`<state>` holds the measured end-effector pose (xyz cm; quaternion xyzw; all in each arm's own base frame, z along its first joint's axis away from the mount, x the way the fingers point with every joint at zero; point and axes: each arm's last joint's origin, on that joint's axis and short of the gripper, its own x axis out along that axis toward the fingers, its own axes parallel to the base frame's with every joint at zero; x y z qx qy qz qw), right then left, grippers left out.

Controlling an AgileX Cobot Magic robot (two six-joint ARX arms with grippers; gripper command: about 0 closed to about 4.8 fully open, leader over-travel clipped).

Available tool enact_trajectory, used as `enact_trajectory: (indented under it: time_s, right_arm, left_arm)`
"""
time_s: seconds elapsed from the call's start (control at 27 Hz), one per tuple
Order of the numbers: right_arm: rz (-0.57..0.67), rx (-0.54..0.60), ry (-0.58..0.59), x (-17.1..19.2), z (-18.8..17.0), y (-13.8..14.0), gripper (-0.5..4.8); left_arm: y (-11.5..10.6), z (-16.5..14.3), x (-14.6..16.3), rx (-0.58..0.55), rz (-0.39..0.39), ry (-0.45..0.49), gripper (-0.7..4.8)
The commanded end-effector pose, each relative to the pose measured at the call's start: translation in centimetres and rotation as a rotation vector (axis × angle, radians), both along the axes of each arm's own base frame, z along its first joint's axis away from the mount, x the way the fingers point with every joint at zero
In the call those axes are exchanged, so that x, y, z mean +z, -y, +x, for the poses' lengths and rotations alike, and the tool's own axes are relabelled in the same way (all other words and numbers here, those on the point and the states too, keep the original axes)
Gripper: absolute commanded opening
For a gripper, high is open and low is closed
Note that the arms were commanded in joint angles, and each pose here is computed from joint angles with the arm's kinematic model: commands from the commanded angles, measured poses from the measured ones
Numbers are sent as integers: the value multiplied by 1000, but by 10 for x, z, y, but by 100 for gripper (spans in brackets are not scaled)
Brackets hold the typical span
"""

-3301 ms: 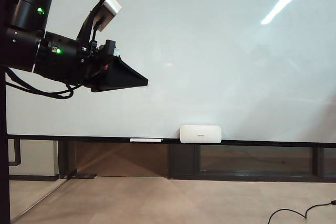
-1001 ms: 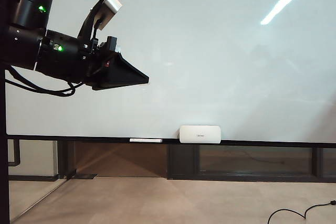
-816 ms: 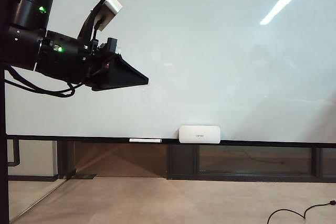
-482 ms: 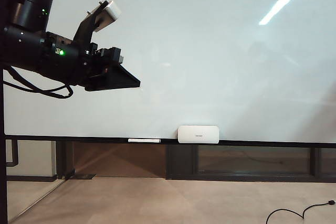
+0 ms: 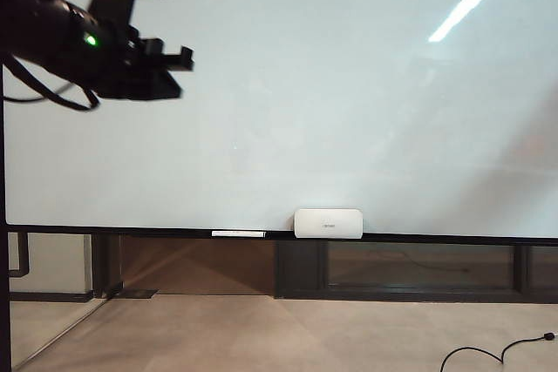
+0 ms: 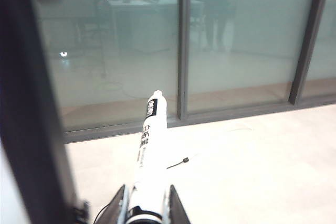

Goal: Reach to the right to find the marker pen, pick it up, and write the number 12 on the whiteboard.

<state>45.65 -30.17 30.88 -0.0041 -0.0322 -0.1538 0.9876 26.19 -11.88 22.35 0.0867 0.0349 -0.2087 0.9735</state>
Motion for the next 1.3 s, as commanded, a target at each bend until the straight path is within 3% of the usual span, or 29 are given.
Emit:
enact_trajectory:
  time_s: [0.04, 0.15, 0.37, 0.48, 0.74, 0.96, 1.3]
  right_arm:
    - [-16, 3, 13, 28, -18, -16, -5]
    - [-9, -32, 37, 50, -43, -34, -5]
    - [16, -38, 40, 81, -88, -63, -5]
    - [27, -3, 51, 95, -111, -85, -5]
    - [137, 174, 69, 111, -145, -155, -5]
    - [117, 383, 97, 133, -149, -234, -5]
    - [144, 634, 122, 133, -132, -341, -5]
  left_arm:
    - [-9, -14, 25, 103, -26, 40, -5]
    - [-18, -34, 52, 103, -74, 82, -5]
    - [-29, -59, 80, 113, -67, -33, -5]
    - [-36, -75, 93, 123, -85, -29, -5]
    - [-55, -121, 120, 209, -139, 87, -5]
    - [-72, -148, 144, 305, -45, 114, -5]
    - [-76, -160, 168, 222, -35, 204, -5]
